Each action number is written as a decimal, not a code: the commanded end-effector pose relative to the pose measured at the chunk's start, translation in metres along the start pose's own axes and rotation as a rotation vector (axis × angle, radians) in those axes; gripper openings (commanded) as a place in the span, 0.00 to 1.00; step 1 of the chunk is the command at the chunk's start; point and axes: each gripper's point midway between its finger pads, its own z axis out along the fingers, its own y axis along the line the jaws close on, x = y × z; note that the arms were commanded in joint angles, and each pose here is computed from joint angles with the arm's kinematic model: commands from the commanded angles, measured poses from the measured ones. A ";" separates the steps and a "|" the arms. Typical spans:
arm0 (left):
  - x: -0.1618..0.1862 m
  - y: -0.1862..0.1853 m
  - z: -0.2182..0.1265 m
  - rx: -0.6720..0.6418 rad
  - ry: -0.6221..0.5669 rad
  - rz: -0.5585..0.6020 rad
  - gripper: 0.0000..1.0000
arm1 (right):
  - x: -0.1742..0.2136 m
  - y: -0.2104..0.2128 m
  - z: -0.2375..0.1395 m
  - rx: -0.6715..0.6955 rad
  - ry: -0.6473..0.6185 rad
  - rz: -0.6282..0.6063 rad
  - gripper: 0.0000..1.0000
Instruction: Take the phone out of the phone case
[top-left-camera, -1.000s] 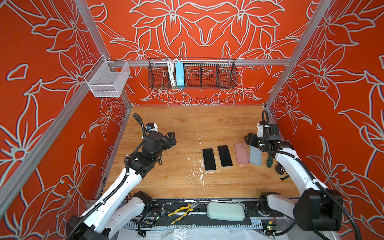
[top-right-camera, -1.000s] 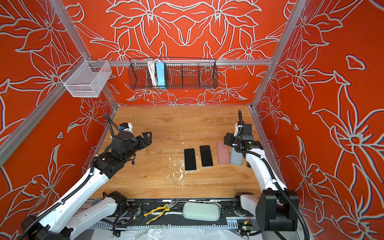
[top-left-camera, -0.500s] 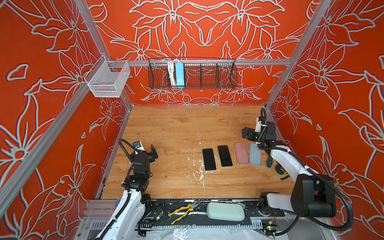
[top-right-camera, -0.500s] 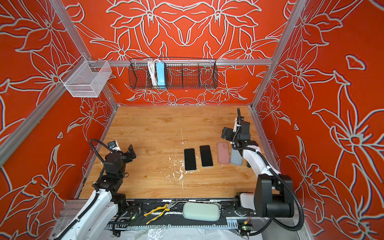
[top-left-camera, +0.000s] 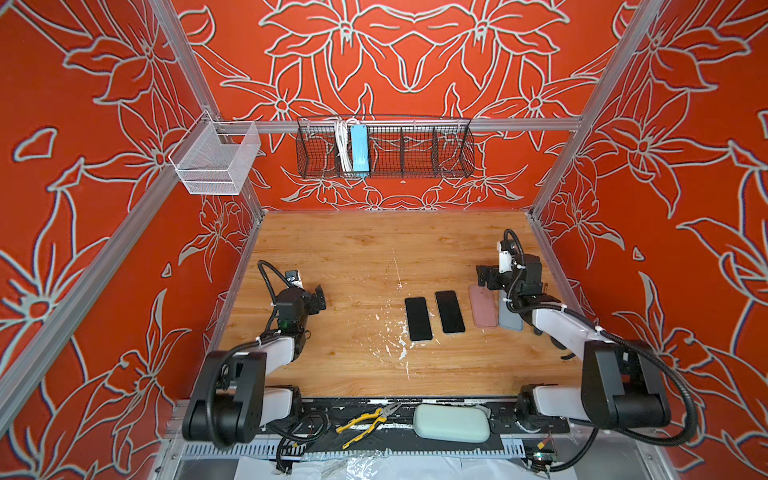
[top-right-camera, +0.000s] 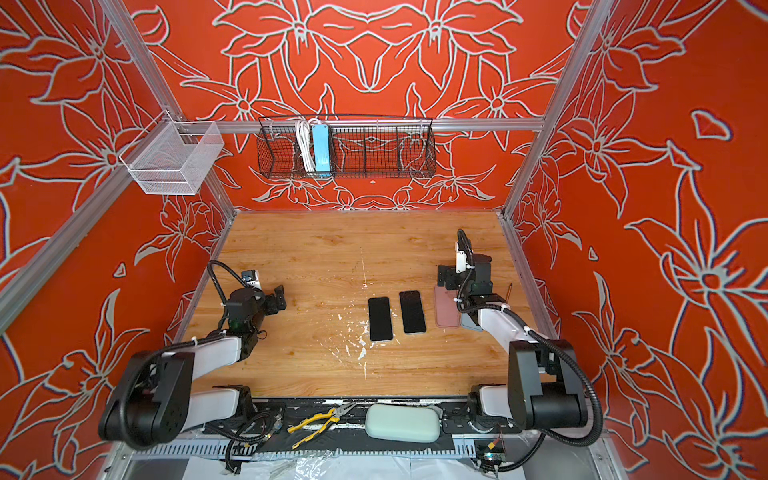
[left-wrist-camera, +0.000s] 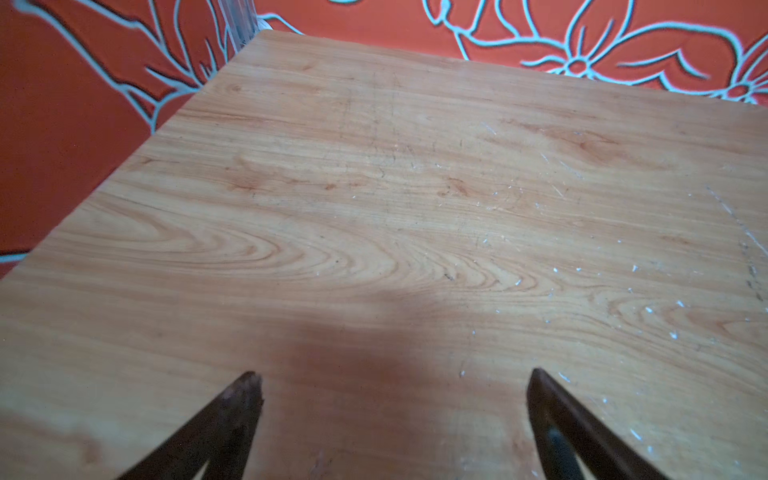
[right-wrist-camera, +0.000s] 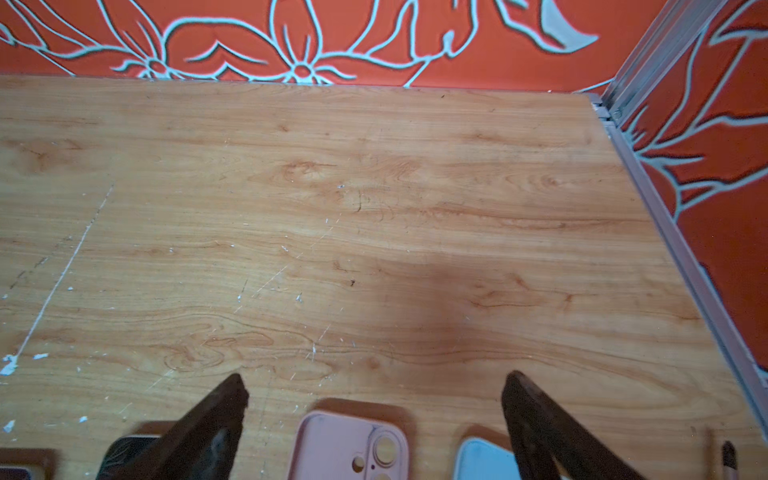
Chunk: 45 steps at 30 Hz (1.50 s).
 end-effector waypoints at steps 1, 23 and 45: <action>-0.023 -0.009 0.005 0.048 -0.058 0.016 0.97 | 0.013 -0.008 -0.004 0.049 -0.027 -0.049 0.98; -0.022 -0.017 0.009 0.083 -0.050 0.038 0.97 | 0.044 -0.022 0.007 0.131 -0.110 -0.004 0.98; -0.022 -0.018 0.007 0.089 -0.053 0.042 0.97 | 0.044 -0.018 0.004 0.112 -0.119 -0.012 0.97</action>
